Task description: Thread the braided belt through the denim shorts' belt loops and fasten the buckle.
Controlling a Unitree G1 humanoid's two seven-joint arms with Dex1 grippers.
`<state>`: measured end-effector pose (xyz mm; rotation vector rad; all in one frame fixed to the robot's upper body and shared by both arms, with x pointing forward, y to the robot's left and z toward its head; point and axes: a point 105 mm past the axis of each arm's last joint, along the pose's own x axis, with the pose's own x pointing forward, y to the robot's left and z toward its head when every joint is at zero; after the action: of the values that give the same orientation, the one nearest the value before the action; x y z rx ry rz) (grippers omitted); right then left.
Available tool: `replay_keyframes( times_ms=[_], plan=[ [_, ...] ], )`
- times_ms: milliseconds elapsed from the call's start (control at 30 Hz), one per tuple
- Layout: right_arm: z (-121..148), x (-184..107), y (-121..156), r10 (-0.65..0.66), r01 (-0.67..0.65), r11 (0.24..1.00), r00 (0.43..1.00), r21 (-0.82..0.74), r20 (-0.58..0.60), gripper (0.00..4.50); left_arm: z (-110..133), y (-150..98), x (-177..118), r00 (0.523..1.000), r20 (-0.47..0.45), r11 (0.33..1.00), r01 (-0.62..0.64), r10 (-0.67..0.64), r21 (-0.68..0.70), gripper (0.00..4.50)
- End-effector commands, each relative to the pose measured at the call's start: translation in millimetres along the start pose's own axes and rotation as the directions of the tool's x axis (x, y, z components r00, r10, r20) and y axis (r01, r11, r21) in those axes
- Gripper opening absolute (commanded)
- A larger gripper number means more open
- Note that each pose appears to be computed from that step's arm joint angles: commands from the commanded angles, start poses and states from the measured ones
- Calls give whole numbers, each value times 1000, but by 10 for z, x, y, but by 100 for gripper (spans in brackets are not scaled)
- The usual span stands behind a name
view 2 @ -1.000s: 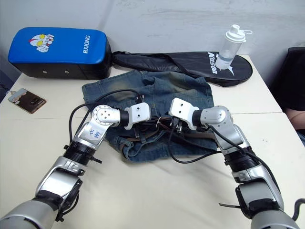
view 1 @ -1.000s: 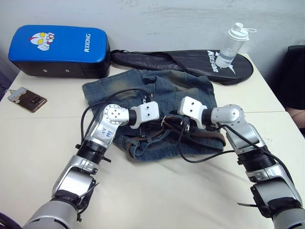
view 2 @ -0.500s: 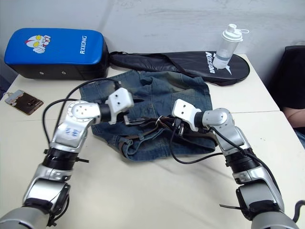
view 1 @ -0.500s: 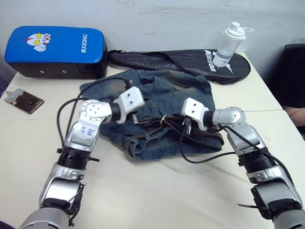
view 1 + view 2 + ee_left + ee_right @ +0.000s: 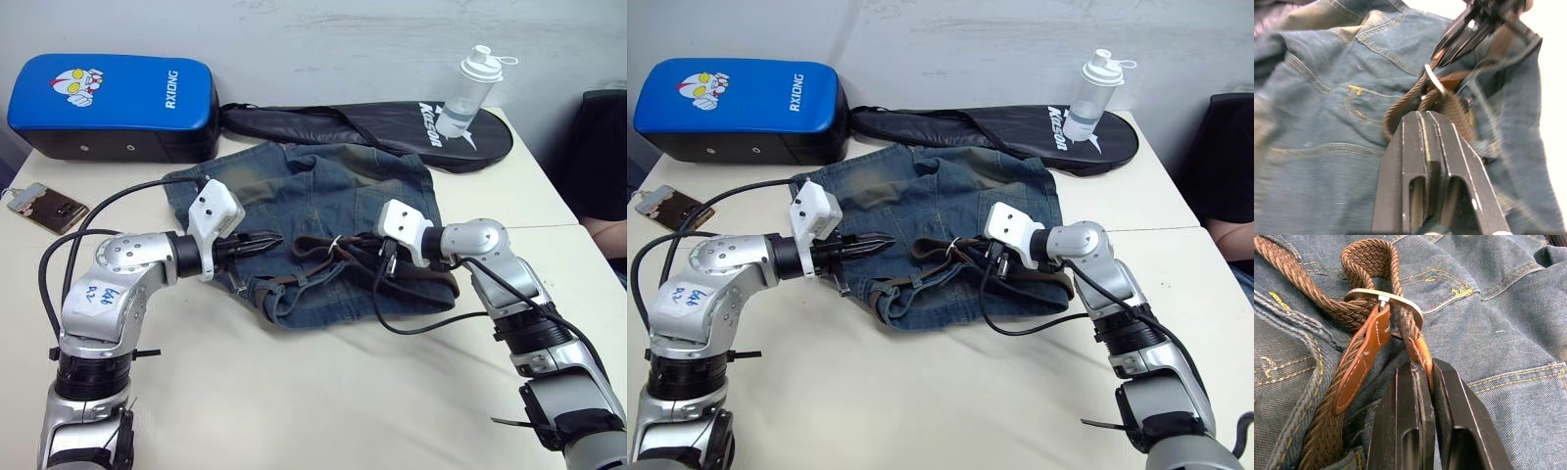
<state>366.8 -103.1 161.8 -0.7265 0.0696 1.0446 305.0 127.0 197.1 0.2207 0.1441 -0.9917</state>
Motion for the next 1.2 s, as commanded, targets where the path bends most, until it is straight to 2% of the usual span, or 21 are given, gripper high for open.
replay_keyframes(
  times_ms=[33,233,400,500,667,833,900,1033,1200],
  plan=[
    [100,-103,-80,-39,39,999,999,-23,32,0,-148,-159,64,999,-40,998,28,-30,-52,2],
    [126,-137,-41,-34,35,999,999,-27,40,0,-504,-257,163,982,-181,997,42,-53,-64,2],
    [148,-180,-1,-26,28,998,998,-48,49,0,-676,-342,185,967,-236,993,79,-99,-90,2],
    [144,-229,27,-10,15,995,999,-94,49,0,-848,-488,119,933,-311,981,145,-178,-126,2],
    [62,-403,64,23,-19,973,1000,-230,17,0,-1107,-551,-53,878,-424,974,176,-222,-146,2],
    [-124,-800,-37,-49,38,896,999,-442,-14,0,-1101,-462,-384,851,-469,969,168,-236,-182,2],
    [-239,-996,-155,-148,136,873,989,-469,11,0,-1129,-355,-485,844,-500,980,138,-193,-144,2],
    [-543,-1310,-187,-247,204,832,969,-515,-16,0,-1104,-180,-577,852,-507,990,88,-131,-108,2],
    [-908,-1489,-60,-287,184,777,955,-602,-78,0,-1156,-140,-576,853,-507,992,85,-123,-98,2]
  ],
)
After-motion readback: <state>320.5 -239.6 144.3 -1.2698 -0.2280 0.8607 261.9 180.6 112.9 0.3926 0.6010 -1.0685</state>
